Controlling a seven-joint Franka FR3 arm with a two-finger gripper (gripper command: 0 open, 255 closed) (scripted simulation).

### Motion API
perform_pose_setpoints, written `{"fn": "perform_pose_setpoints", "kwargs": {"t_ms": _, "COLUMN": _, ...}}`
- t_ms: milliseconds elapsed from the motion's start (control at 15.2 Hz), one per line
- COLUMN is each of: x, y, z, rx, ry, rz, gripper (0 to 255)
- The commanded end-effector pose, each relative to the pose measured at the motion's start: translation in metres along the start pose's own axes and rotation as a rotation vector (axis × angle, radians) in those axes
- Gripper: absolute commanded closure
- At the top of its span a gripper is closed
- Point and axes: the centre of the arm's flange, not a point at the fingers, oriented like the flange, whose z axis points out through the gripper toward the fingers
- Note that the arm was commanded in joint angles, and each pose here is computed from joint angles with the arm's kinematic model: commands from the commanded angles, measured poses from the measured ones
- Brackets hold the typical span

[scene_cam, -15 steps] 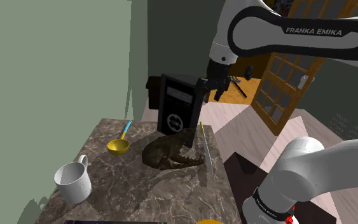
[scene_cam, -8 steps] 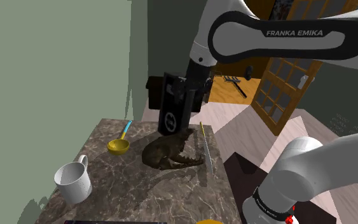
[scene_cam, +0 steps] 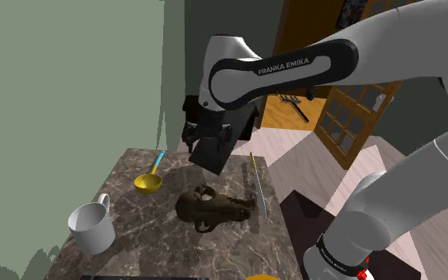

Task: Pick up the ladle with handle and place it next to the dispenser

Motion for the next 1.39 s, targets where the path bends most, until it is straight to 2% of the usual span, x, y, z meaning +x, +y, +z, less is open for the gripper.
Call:
{"fn": "perform_pose_setpoints", "kwargs": {"t_ms": 0, "x": 0.009, "y": -0.023, "z": 0.019, "rx": 0.007, "ry": -0.011, "rz": 0.041, "gripper": 0}}
{"fn": "perform_pose_setpoints", "kwargs": {"t_ms": 858, "x": 0.078, "y": -0.141, "z": 0.115, "rx": 0.058, "ry": -0.05, "rz": 0.288, "gripper": 0}}
{"fn": "perform_pose_setpoints", "kwargs": {"t_ms": 1320, "x": 0.076, "y": -0.143, "z": 0.152, "rx": 0.058, "ry": -0.05, "rz": 0.288, "gripper": 0}}
